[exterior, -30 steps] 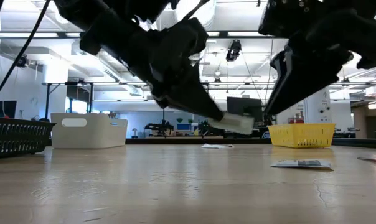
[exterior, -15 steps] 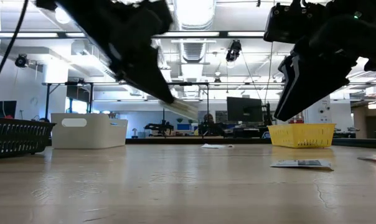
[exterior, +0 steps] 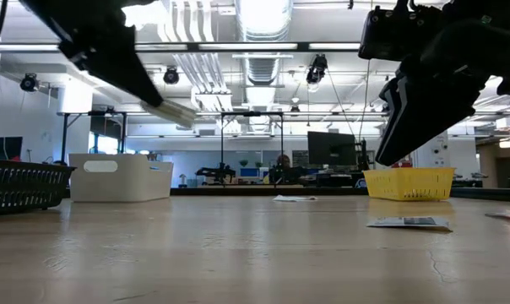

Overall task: Pick & Place First Aid Supplies
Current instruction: Put the green bandage pack into the black bin, then put the gray towelette pack into the white bin

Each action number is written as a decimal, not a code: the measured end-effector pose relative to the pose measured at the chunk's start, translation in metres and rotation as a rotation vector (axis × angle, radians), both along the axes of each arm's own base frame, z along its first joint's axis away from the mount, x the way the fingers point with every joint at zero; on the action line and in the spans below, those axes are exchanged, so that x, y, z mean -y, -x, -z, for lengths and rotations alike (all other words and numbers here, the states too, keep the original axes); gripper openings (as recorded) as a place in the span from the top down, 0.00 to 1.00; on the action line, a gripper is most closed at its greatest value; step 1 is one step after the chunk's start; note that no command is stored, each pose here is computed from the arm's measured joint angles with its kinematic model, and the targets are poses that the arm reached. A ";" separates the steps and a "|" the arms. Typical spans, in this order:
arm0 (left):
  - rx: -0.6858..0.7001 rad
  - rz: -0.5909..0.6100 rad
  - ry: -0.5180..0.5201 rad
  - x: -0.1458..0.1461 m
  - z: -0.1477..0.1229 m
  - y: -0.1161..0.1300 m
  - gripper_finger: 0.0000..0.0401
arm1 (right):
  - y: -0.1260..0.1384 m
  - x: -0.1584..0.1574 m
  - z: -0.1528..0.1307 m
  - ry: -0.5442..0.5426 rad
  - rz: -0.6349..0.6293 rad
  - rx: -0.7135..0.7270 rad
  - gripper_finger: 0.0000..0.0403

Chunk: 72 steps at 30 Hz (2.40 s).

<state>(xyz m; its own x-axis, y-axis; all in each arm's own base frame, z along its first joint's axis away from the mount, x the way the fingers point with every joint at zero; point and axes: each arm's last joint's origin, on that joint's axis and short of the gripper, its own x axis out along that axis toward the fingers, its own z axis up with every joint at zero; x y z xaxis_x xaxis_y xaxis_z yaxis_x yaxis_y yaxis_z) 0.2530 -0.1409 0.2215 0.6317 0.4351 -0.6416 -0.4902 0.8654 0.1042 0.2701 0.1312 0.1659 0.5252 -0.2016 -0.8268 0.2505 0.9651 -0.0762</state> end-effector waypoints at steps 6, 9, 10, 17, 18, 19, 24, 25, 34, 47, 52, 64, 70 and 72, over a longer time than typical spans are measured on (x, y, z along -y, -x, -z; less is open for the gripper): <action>-0.035 -0.071 0.019 0.005 -0.001 0.024 1.00 | 0.000 0.000 0.000 0.000 0.000 0.000 0.84; -0.051 -0.088 0.038 0.009 -0.001 0.035 1.00 | 0.000 0.000 0.000 0.000 0.000 -0.001 0.84; -0.060 -0.092 0.045 0.010 -0.002 0.038 1.00 | 0.000 0.000 0.000 0.000 0.000 -0.001 0.84; -0.129 -0.153 0.066 0.013 -0.001 0.060 1.00 | 0.000 0.000 0.000 0.000 0.000 -0.001 0.82; -0.148 -0.164 0.073 0.013 0.000 0.062 1.00 | 0.000 0.000 0.000 -0.001 0.001 0.000 0.82; -0.168 -0.176 0.080 0.013 0.000 0.065 1.00 | 0.000 0.000 0.000 -0.002 0.003 0.001 0.82; -0.246 -0.234 0.060 0.010 0.000 0.078 1.00 | 0.000 0.000 0.000 -0.004 0.004 0.001 0.81; -0.251 -0.245 0.050 0.010 0.000 0.080 1.00 | 0.000 0.000 0.000 -0.004 0.004 0.001 0.81; -0.358 -0.382 0.076 0.007 -0.002 0.097 1.00 | 0.000 0.000 0.000 -0.005 0.006 0.002 0.85; -0.420 -0.454 0.187 0.010 0.007 0.101 1.00 | 0.000 0.000 0.000 -0.006 0.006 0.004 0.83; -0.428 -0.467 0.175 0.007 0.015 0.103 0.97 | 0.000 0.000 0.000 -0.006 0.006 0.004 0.82; -0.429 -0.499 0.155 0.003 0.023 0.107 0.77 | 0.000 0.000 0.000 -0.006 0.006 0.004 0.85; -0.411 -0.484 0.189 0.003 0.013 0.107 0.73 | 0.000 -0.001 0.000 -0.038 -0.012 -0.015 0.87; -0.381 -0.464 0.198 0.004 0.007 0.105 0.73 | 0.001 -0.002 0.000 -0.065 -0.030 -0.030 0.88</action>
<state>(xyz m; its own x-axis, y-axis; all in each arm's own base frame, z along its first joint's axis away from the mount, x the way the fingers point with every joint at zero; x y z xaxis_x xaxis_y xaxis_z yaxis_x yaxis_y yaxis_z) 0.1476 -0.1445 0.2146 0.1172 0.4590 -0.8807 -0.7792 0.5923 0.2051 0.2693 0.1330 0.1660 0.5051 -0.1318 -0.8529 0.2203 0.9752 -0.0202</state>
